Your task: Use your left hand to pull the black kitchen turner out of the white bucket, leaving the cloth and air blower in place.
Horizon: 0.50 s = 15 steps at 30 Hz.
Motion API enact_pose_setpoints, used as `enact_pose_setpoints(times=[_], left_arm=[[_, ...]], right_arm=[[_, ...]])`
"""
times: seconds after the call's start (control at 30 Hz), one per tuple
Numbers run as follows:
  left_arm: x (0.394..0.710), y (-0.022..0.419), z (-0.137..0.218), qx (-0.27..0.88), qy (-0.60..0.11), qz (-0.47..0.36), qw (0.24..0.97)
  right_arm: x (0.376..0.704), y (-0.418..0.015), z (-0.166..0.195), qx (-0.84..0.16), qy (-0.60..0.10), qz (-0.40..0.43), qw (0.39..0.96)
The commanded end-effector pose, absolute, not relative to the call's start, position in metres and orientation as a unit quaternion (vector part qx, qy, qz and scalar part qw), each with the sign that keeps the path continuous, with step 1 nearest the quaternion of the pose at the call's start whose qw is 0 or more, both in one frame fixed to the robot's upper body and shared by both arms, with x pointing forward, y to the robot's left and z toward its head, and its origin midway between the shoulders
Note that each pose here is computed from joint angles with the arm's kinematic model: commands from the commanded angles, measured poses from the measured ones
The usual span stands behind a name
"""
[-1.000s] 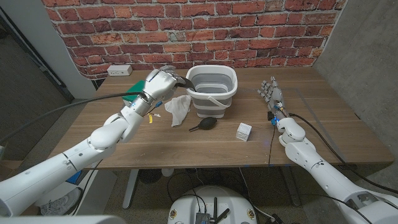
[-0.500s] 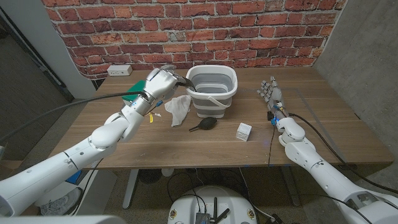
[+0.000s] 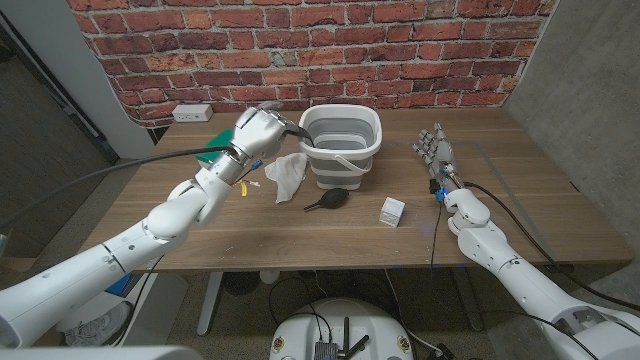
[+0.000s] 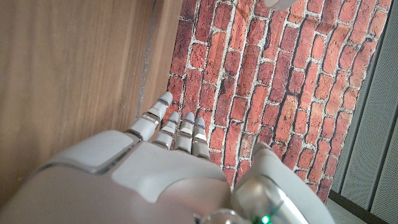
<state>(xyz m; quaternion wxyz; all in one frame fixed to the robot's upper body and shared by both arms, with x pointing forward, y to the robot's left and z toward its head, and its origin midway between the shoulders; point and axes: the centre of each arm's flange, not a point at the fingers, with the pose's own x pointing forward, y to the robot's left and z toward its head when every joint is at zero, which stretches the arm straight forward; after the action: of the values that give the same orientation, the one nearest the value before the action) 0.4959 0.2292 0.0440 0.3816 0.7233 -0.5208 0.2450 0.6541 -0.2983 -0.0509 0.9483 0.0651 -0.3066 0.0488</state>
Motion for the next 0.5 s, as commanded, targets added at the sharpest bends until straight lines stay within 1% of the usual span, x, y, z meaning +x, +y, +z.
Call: enact_pose_setpoints(times=[0.03,0.5], left_arm=[[0.496,0.226,0.052,0.720,-0.527,0.266,0.365],[0.504,0.215,0.065,0.718,-0.542,0.273,0.341]], right_arm=[[0.655,-0.300,-0.051,0.065,-0.308,0.051,0.948],[0.655,-0.304,-0.054,0.068,-0.307,0.051,0.948]])
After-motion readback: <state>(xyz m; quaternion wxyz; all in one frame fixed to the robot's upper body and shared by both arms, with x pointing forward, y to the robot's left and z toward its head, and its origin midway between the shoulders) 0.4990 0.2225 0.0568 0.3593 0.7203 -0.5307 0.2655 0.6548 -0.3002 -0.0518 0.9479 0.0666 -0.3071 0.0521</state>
